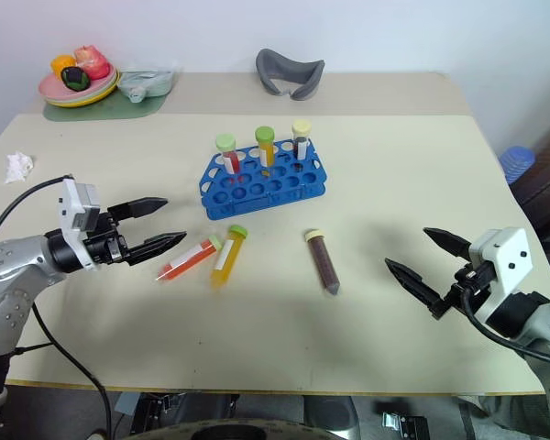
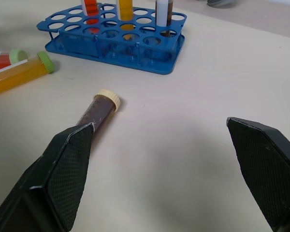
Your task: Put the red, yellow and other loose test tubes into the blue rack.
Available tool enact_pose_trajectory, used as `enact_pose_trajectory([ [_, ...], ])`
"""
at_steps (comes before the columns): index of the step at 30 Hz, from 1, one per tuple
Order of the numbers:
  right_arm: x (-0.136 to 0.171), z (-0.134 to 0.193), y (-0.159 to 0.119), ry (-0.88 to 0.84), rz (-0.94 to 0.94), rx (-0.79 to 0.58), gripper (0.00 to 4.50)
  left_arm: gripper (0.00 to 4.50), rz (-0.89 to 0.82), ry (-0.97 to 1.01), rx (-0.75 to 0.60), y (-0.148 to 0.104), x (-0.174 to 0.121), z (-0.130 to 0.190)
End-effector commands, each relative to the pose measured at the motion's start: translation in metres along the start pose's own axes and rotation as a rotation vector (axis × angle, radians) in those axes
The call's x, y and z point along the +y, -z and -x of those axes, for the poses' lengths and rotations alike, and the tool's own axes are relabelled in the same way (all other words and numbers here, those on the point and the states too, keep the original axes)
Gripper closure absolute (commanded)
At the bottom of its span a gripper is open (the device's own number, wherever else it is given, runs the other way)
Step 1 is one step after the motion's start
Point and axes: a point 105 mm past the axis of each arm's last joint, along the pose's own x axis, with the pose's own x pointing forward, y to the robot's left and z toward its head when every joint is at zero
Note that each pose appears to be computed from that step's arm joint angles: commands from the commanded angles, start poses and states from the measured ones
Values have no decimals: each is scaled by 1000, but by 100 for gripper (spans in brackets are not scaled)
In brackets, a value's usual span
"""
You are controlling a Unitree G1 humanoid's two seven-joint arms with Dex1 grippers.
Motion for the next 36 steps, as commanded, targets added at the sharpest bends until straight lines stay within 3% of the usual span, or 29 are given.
enact_pose_trajectory([
  [1,0,0,-9,8,34,-33,0,41,-36,18,-13,-9,-4,0],
  [21,14,-25,-26,-25,13,-45,0,41,-18,179,-66,-18,-21,-7],
  [30,23,-59,-19,-12,43,279,0,41,-38,384,-91,-25,-27,-8],
  [36,30,-78,-6,-87,-114,497,0,41,-115,471,-23,-12,-25,-10],
])
